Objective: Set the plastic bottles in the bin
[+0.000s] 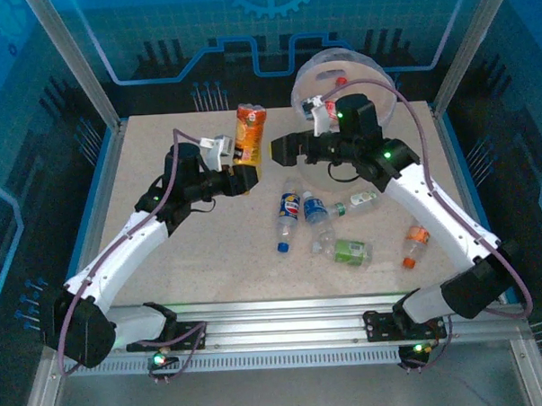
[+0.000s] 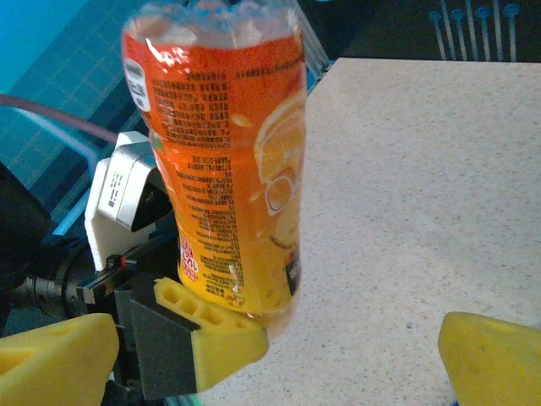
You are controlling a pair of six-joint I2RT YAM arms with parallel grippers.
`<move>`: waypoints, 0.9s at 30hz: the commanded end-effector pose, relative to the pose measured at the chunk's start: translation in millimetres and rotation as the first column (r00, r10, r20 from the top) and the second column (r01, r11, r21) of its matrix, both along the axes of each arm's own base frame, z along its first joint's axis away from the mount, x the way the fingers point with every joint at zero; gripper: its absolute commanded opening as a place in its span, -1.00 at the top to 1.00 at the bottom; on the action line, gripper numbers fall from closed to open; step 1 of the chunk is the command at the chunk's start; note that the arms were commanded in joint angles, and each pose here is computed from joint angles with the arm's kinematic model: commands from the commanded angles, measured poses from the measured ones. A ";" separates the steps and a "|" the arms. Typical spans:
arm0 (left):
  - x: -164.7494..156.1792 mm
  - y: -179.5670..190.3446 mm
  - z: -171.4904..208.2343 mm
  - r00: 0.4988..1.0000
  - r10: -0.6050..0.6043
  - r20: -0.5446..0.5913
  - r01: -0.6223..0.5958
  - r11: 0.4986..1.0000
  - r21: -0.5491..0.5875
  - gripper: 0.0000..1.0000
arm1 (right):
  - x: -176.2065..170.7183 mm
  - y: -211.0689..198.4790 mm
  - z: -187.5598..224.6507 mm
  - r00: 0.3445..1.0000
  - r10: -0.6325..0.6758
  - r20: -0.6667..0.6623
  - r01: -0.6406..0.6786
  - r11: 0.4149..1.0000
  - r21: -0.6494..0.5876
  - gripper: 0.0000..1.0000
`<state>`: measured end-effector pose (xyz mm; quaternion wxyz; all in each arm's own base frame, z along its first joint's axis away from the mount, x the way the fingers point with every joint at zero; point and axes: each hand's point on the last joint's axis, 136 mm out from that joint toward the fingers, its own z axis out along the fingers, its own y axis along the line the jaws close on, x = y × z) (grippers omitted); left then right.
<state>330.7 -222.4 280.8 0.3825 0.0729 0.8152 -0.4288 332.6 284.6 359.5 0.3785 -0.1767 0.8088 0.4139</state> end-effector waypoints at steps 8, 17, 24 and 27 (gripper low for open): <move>-16.7 -31.0 28.9 0.991 -0.120 0.062 0.125 0.989 -0.081 0.03 | 7.1 37.1 23.0 0.994 0.090 0.066 -0.093 0.995 0.047 -0.84; -24.1 -43.3 34.5 0.981 -0.176 0.081 0.182 0.980 -0.083 0.00 | 22.2 48.3 17.8 0.995 0.090 0.042 -0.092 0.995 0.047 -0.59; -22.4 -44.8 35.0 0.982 -0.172 0.083 0.179 0.980 -0.085 -0.15 | 24.9 49.1 14.9 0.996 0.084 0.030 -0.086 0.995 0.043 -0.06; -22.6 -44.4 37.0 0.982 -0.169 0.088 0.177 0.980 -0.089 -0.52 | 26.8 45.5 16.4 0.997 0.064 0.037 -0.065 0.997 0.033 0.17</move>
